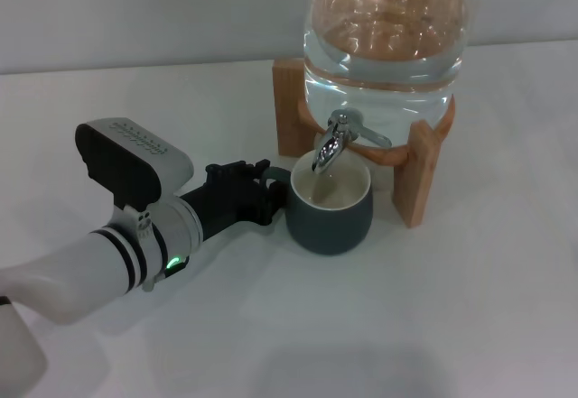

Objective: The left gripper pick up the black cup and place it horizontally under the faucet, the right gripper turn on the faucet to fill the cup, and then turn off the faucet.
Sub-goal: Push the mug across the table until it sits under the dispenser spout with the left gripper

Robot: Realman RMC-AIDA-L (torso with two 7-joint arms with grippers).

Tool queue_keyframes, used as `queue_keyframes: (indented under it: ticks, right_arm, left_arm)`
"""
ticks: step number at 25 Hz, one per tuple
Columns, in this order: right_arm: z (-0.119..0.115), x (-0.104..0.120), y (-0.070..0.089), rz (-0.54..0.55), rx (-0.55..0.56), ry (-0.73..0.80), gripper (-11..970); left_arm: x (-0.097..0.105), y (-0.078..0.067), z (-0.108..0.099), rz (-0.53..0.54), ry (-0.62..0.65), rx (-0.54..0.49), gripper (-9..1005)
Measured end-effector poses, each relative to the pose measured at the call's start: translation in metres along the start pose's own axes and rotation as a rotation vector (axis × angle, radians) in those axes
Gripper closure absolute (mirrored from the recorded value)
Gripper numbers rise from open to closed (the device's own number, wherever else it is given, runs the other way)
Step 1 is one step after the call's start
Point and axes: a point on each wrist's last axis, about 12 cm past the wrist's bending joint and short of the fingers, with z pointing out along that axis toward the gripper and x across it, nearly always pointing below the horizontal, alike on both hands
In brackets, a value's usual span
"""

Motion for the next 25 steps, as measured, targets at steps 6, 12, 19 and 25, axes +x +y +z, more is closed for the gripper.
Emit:
queue_keyframes:
  ticks: [6, 12, 19, 25]
  right_arm:
    - [0.0000, 0.0001, -0.0001, 0.000, 0.001, 0.001, 117]
    - [-0.0012, -0.0001, -0.0012, -0.002, 0.004, 0.001, 117]
    - [-0.0009, -0.0007, -0.0015, -0.003, 0.004, 0.000, 117]
    - [-0.0008, -0.0010, -0.0017, -0.004, 0.004, -0.001, 117]
  left_arm:
    - [0.0004, -0.0008, -0.0002, -0.003, -0.001, 0.003, 627]
    - [0.0028, -0.0018, -0.0016, -0.018, 0.000, 0.001, 628]
    - [0.0024, 0.0000, -0.0019, -0.031, -0.005, -0.011, 628]
    - [0.0023, 0.0002, -0.0019, -0.030, -0.005, -0.012, 627]
